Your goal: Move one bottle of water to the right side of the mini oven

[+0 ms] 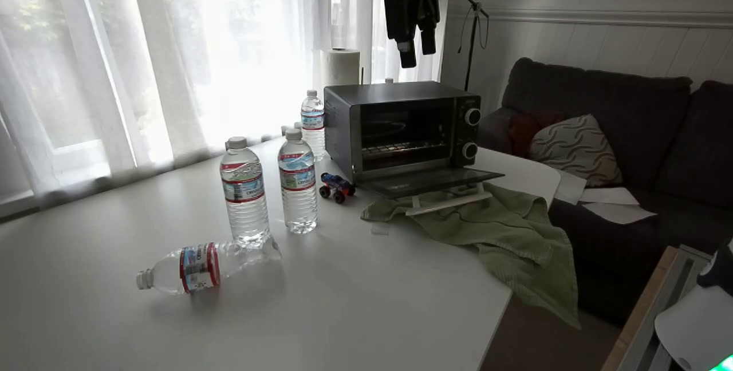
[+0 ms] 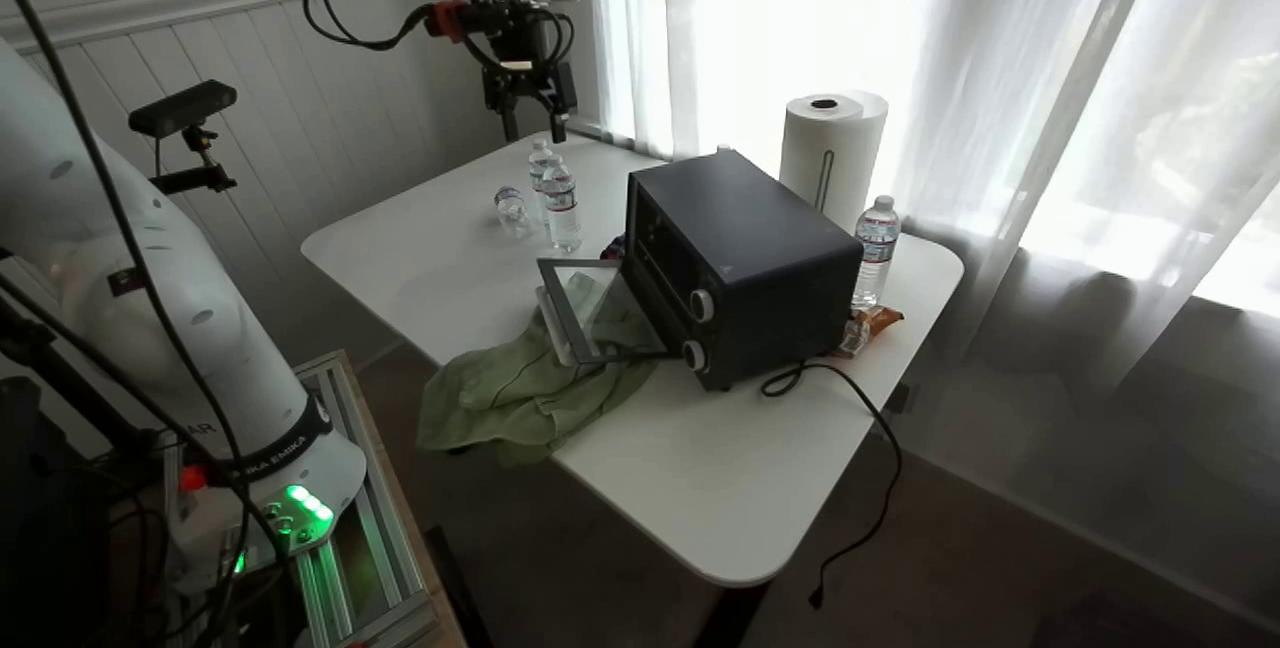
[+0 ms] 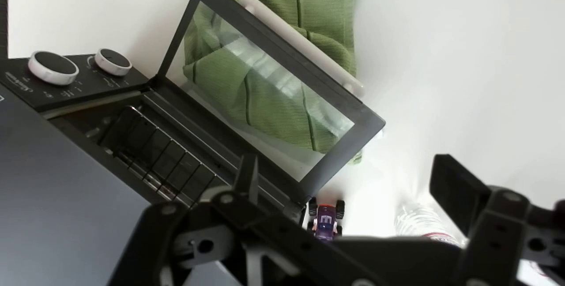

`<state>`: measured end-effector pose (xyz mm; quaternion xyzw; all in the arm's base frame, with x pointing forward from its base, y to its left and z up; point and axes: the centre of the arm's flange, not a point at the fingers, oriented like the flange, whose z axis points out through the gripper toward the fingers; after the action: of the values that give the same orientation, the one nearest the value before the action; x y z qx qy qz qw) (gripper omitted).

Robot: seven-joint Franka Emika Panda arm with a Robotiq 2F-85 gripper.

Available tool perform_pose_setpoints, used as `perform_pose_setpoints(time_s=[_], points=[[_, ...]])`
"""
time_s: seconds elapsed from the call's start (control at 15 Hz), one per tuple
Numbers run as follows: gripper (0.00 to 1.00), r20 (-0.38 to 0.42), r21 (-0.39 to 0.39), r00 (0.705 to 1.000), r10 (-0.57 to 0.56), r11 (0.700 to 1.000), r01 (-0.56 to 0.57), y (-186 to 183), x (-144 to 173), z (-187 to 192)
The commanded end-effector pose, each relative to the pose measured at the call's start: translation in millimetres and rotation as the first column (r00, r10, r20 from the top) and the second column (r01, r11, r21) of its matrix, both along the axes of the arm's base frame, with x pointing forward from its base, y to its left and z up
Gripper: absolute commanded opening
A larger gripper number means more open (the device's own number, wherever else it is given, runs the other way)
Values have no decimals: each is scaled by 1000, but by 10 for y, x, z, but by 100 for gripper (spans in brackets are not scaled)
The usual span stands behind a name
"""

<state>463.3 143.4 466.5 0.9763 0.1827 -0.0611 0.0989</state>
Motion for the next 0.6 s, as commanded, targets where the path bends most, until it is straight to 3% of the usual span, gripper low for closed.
perform_pose_setpoints(time_s=[0.0, 0.53], points=[[100, 2, -9, 999, 35, 999, -35, 217, 199, 75], [100, 11, 46, 993, 117, 992, -117, 690, 425, -2]])
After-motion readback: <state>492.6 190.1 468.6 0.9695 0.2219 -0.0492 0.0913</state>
